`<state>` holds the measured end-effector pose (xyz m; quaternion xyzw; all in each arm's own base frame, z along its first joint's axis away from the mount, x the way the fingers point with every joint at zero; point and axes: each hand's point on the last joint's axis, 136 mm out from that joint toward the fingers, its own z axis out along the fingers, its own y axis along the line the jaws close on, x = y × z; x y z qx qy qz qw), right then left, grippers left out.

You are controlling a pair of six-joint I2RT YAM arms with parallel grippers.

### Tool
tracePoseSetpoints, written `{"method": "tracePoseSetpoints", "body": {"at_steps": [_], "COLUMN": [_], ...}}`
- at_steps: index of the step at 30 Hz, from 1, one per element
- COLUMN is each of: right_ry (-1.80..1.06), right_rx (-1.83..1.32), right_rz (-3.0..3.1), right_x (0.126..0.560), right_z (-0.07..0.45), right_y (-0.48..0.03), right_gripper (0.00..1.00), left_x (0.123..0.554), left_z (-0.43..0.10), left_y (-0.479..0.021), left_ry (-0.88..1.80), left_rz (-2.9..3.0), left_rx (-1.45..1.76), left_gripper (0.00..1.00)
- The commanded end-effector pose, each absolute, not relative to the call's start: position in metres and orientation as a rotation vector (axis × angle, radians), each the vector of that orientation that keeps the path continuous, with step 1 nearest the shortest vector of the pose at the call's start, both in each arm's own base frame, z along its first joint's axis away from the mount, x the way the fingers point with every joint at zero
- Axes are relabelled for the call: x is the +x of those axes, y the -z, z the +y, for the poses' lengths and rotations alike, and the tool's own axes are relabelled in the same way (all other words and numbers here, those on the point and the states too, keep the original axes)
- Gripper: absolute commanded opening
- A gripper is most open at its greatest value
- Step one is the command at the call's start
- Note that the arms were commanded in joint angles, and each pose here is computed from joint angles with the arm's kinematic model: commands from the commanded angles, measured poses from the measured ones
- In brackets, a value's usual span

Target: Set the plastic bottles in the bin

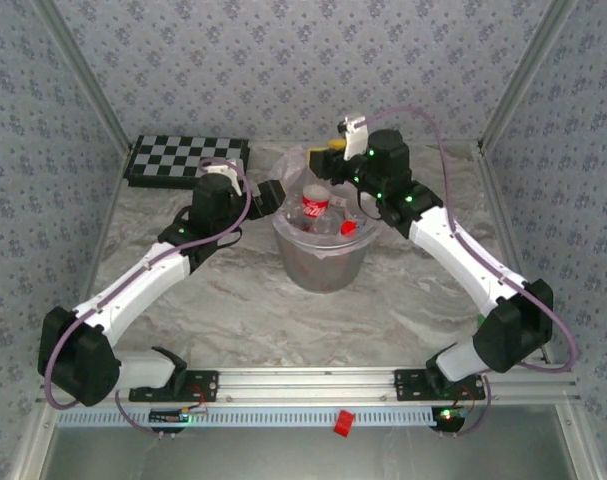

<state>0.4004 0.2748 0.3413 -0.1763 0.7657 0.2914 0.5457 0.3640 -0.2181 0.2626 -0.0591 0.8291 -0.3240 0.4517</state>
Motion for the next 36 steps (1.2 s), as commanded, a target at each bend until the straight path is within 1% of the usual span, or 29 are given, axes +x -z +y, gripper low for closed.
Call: {"method": "tracePoseSetpoints", "body": {"at_steps": [1,4,5,8,10,12,13,15,18,19,20,22,23,24,28,31,36], "right_ry": [-0.556,-0.530,-0.535,-0.606,-0.615,-0.615,-0.610,-0.605,-0.578,-0.574,-0.572,-0.574,-0.564,-0.555,-0.493,-0.473,-0.451], "right_rx": [-0.504,-0.508,-0.507,-0.484,-0.472,-0.476,-0.475,-0.479,-0.487,-0.492,-0.499,-0.520,-0.526,-0.520,-0.510,-0.488,-0.441], "right_rz": [2.296,2.355,2.401,2.432,2.451,2.429,2.408,2.333,2.245,2.221,2.198,2.146,2.121,2.100,2.018,1.969,1.892], "right_x": [0.372,0.366,0.359,0.352,0.350,0.350,0.350,0.353,0.352,0.351,0.349,0.347,0.346,0.346,0.349,0.356,0.374], "right_z": [0.275,0.285,0.284,0.292,0.291,0.291,0.288,0.286,0.277,0.274,0.271,0.267,0.264,0.261,0.249,0.242,0.233], "right_y": [-0.176,-0.151,-0.133,-0.121,-0.122,-0.137,-0.148,-0.186,-0.234,-0.249,-0.263,-0.290,-0.303,-0.315,-0.358,-0.381,-0.417], "right_gripper": [0.00,0.00,0.00,0.00,0.00,0.00,0.03,0.13,0.32,0.40,0.53,0.74,0.83,0.86,0.87,0.84,0.75], "left_x": [0.358,0.358,0.357,0.356,0.354,0.352,0.351,0.350,0.347,0.347,0.346,0.346,0.346,0.347,0.348,0.348,0.346], "left_z": [-0.210,-0.209,-0.210,-0.210,-0.210,-0.208,-0.207,-0.204,-0.201,-0.201,-0.200,-0.200,-0.200,-0.201,-0.204,-0.208,-0.209], "left_y": [-0.221,-0.221,-0.221,-0.221,-0.222,-0.225,-0.227,-0.231,-0.235,-0.236,-0.238,-0.239,-0.241,-0.242,-0.245,-0.245,-0.247], "left_ry": [0.662,0.649,0.650,0.653,0.657,0.649,0.639,0.623,0.610,0.609,0.609,0.604,0.601,0.598,0.599,0.620,0.636], "left_rz": [2.179,2.180,2.180,2.182,2.180,2.175,2.174,2.169,2.160,2.156,2.153,2.151,2.145,2.144,2.144,2.147,2.145], "left_rx": [-0.108,-0.096,-0.090,-0.079,-0.070,-0.056,-0.049,-0.038,-0.027,-0.027,-0.023,-0.012,-0.006,0.004,0.035,0.044,0.051], "left_gripper": [0.99,0.99,0.99,0.99,0.99,0.99,0.99,0.99,0.99,0.99,0.99,0.99,0.99,0.99,0.99,0.99,0.99]}}
